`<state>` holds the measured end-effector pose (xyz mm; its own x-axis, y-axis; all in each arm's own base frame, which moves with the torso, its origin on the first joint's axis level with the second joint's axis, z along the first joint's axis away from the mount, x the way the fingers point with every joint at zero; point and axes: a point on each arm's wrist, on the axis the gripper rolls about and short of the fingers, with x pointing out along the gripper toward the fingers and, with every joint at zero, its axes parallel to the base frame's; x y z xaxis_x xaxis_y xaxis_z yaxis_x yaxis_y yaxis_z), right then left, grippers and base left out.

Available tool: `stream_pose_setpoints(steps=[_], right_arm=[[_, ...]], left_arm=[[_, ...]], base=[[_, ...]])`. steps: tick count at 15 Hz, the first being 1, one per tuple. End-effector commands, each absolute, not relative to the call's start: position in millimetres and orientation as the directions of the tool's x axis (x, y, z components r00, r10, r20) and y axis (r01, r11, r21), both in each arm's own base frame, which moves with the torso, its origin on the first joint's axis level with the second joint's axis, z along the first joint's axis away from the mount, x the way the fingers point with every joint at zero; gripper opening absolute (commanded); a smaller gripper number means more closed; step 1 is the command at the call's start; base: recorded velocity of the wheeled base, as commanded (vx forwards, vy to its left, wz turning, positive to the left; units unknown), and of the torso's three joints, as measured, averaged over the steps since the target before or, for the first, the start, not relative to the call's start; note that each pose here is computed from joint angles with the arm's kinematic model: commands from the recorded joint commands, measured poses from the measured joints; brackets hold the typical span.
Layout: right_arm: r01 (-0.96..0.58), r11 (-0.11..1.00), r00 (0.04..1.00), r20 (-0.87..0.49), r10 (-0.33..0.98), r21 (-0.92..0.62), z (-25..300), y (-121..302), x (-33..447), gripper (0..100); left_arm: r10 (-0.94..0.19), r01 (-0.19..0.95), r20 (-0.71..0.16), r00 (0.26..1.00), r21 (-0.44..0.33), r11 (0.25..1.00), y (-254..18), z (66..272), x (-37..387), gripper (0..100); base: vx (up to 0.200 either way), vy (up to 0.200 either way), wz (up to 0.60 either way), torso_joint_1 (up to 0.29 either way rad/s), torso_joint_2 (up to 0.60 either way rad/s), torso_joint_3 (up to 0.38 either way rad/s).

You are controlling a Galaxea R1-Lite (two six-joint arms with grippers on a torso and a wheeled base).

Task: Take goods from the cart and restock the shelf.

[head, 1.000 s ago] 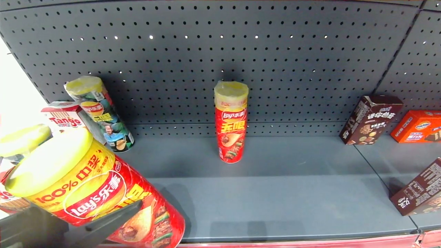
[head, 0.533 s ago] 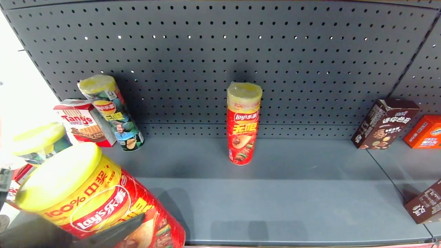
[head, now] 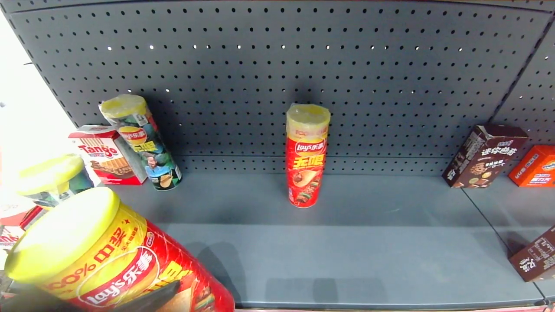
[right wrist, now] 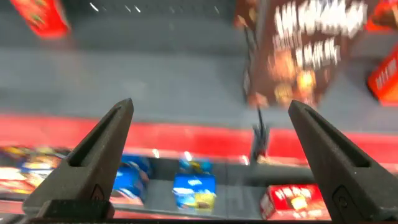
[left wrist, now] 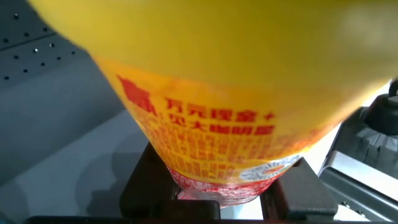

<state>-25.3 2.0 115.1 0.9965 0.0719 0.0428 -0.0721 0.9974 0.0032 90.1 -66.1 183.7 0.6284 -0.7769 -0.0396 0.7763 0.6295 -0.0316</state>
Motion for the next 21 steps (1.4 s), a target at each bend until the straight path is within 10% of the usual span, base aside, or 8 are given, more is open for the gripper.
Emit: stream_pose_setpoints(steps=[1, 9, 21], right_arm=[[-0.128, 0.992, 0.991, 0.033, 0.128, -0.016, 167, 3, -15, 100], [-0.393, 0.913, 0.92, -0.062, 0.388, -0.108, 249, 14, 52, 100], [-0.64, 0.757, 0.768, -0.095, 0.633, -0.131, 278, 74, 193, 100]], left_arm=[[-0.778, 0.777, -0.054, 0.626, -0.036, 0.628, -70, 184, 95, 0], [-0.776, 0.775, -0.057, 0.628, -0.04, 0.63, -74, 188, 102, 0], [-0.771, 0.77, -0.058, 0.634, -0.042, 0.636, -75, 191, 106, 0]], base=[[0.0, 0.0, 0.0, 0.0, 0.0, 0.0], [0.0, 0.0, 0.0, 0.0, 0.0, 0.0], [0.0, 0.0, 0.0, 0.0, 0.0, 0.0]])
